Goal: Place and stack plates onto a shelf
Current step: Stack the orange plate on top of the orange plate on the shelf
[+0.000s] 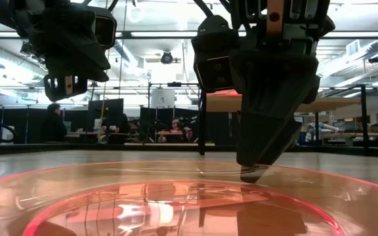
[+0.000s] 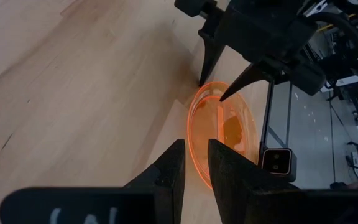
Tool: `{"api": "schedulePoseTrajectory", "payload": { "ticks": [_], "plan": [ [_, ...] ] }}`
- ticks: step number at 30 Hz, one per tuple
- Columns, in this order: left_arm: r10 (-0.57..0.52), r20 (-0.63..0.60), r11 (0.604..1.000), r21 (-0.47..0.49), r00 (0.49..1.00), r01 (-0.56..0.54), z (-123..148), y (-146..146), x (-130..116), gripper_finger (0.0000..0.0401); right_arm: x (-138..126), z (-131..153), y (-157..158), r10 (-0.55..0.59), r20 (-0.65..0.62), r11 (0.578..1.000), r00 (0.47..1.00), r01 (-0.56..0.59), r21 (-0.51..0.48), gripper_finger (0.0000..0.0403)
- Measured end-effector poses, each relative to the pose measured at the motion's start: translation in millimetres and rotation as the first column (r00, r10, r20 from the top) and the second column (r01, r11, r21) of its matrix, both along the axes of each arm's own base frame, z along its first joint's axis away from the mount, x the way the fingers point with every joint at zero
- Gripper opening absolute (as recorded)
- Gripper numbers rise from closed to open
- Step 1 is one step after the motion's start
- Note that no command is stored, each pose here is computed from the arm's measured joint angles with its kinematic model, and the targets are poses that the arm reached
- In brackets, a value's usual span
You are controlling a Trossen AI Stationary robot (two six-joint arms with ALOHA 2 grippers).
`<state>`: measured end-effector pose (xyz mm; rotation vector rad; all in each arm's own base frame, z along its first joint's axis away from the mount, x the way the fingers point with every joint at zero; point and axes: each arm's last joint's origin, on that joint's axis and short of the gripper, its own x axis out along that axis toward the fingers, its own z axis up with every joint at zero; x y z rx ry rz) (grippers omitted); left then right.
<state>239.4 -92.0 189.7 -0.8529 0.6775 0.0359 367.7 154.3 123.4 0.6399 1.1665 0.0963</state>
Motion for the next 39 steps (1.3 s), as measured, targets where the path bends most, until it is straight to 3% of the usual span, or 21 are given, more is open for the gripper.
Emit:
{"api": "schedulePoseTrajectory", "payload": {
  "ticks": [20, 39],
  "plan": [
    [0.000, 0.000, 1.000, 0.000, 1.000, 0.000, 0.0, 0.0, 0.0, 0.0075, -0.7, -3.0, -0.8, -0.006, -0.011, 1.000, 1.000, 0.006, -0.014, 0.0038],
    [0.000, 0.000, 1.000, 0.000, 1.000, 0.000, 0.0, 0.0, 0.0, 0.0075, -1.0, -3.1, 0.0, -0.001, -0.013, 1.000, 1.000, 0.001, -0.008, 0.0009]
  ]
}}
